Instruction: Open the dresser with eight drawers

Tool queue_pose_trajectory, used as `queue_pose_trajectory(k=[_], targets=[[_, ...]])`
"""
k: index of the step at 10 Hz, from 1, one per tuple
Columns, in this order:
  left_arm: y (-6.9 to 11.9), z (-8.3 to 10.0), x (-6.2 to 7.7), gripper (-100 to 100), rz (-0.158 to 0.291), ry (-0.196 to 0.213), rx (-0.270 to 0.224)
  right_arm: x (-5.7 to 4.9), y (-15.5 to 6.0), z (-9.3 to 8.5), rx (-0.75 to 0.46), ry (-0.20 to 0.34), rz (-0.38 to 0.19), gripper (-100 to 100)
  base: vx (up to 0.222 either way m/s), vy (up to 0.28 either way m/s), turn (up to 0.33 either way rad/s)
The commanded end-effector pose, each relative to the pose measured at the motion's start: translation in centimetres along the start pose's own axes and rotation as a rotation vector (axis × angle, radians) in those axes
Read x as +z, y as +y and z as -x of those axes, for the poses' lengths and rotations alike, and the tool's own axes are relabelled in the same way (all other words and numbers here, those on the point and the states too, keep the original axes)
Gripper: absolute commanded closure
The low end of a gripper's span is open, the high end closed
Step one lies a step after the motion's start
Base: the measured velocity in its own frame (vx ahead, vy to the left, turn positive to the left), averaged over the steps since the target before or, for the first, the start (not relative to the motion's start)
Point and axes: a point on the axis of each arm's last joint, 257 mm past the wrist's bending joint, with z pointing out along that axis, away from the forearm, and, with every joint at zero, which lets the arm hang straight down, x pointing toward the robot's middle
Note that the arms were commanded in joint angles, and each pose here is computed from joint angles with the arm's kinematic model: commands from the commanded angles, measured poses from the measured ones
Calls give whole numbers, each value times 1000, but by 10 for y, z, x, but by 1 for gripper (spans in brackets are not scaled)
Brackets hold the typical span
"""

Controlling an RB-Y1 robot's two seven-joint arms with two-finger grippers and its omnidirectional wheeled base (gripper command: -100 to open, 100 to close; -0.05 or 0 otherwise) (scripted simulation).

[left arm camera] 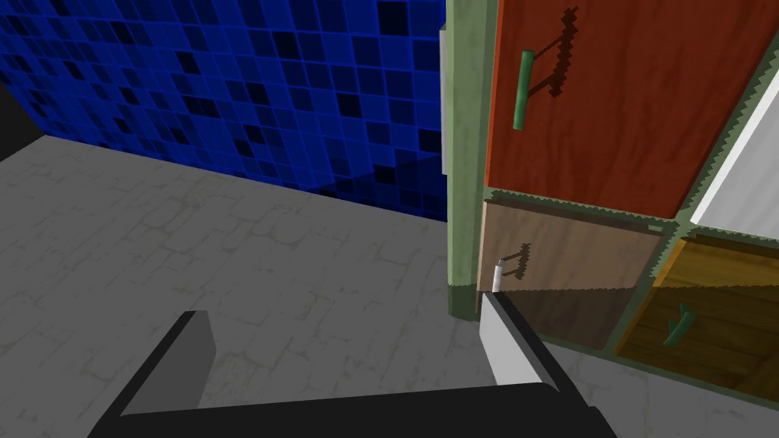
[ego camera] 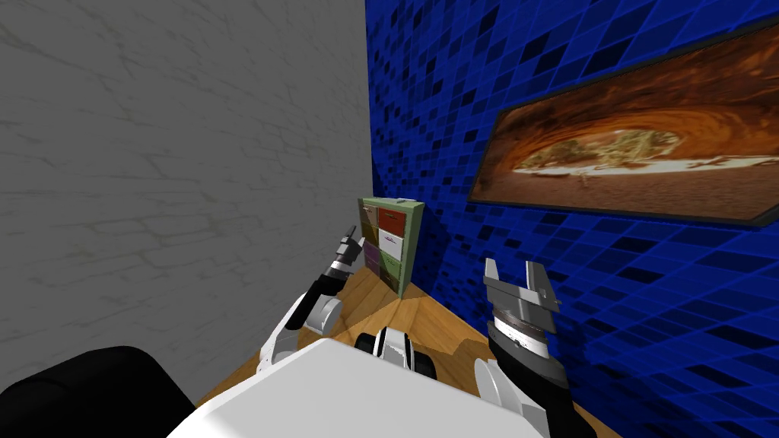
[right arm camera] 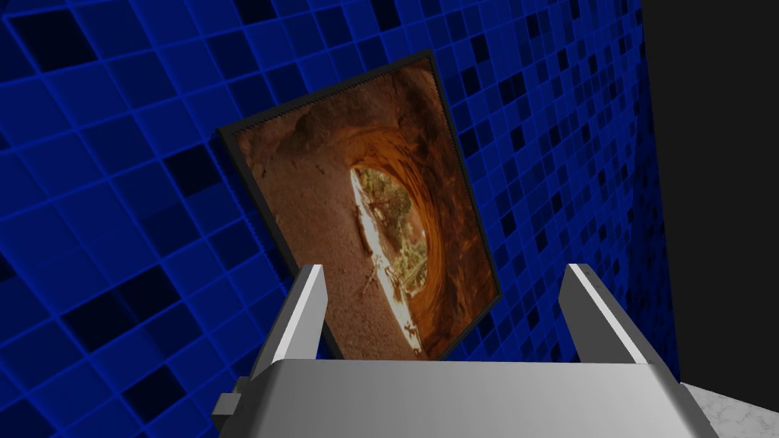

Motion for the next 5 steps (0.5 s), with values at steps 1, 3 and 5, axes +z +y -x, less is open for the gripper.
queue_pose_trajectory(k=[1, 3, 5], targets=[[5, -3, 4, -100, 24, -6, -14, 0, 0, 0, 0, 0, 0, 0, 109, 11, -61], [9, -6, 9, -100, 48, -10, -29, 0, 0, 0, 0, 0, 0, 0, 134, 18, -100], [14, -11, 12, -100, 75, -5, -36, 0, 0, 0, 0, 0, 0, 0, 121, 0, -85]])
